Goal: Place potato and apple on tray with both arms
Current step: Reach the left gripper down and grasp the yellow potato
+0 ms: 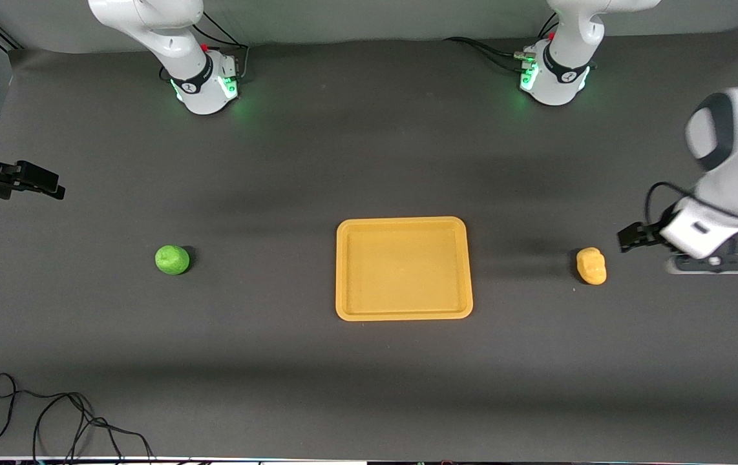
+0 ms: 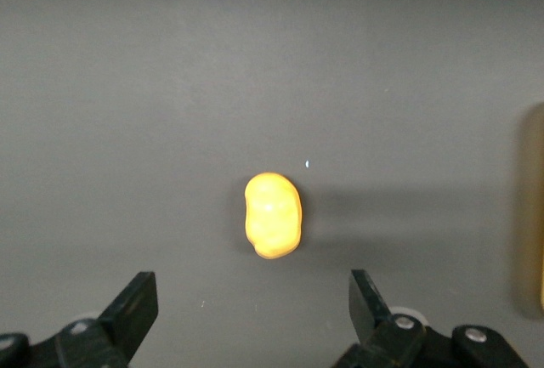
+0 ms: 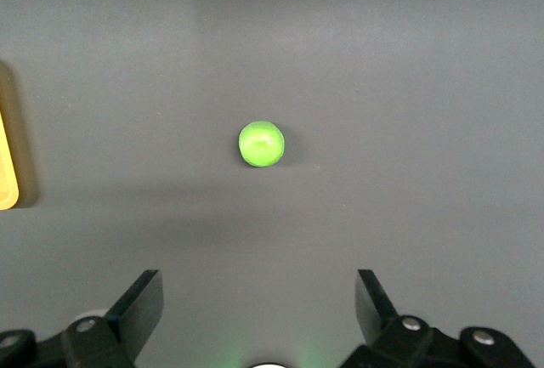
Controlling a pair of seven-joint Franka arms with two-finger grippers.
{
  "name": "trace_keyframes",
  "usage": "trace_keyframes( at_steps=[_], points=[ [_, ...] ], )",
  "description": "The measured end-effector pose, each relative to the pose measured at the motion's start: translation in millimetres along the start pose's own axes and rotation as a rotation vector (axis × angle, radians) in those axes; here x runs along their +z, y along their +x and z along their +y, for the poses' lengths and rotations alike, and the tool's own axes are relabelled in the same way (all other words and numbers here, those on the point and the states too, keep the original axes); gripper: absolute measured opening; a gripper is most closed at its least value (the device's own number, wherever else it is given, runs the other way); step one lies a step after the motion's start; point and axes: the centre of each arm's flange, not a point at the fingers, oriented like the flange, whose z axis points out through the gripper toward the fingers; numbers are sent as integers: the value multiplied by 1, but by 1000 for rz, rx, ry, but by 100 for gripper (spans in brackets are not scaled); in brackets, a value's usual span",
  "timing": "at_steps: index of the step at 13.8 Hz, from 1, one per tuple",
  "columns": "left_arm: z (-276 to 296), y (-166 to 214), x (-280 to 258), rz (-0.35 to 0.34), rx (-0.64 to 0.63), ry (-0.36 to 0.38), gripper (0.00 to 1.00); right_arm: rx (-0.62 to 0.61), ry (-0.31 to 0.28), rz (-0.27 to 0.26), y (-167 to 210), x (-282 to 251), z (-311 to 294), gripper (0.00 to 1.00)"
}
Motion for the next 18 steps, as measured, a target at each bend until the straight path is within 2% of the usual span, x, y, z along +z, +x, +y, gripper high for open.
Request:
trace_keyframes(
  at_steps=[2,5,8,10,11,13,15,18],
  points=[
    [2,-10,60,-52,15,1,100,0,0,1,0,0,0,100],
    [0,-12,122,-107,15,3,100,0,0,1,0,0,0,100],
    [0,-13,158,-117,16,5,100,0,0,2,0,-1,0,100],
    [0,-13,177,-119,45,5,97,0,0,2,0,-1,0,100],
    [0,-14,183,-124,58,4,86,0,0,2,0,-1,0,100],
    [-2,-14,191,-133,69,3,80,0,0,2,0,-1,0,100],
    [-3,-6,182,-127,69,3,63,0,0,2,0,-1,0,100],
    [-1,18,115,-193,49,-6,63,0,0,2,0,-1,0,100]
  ],
)
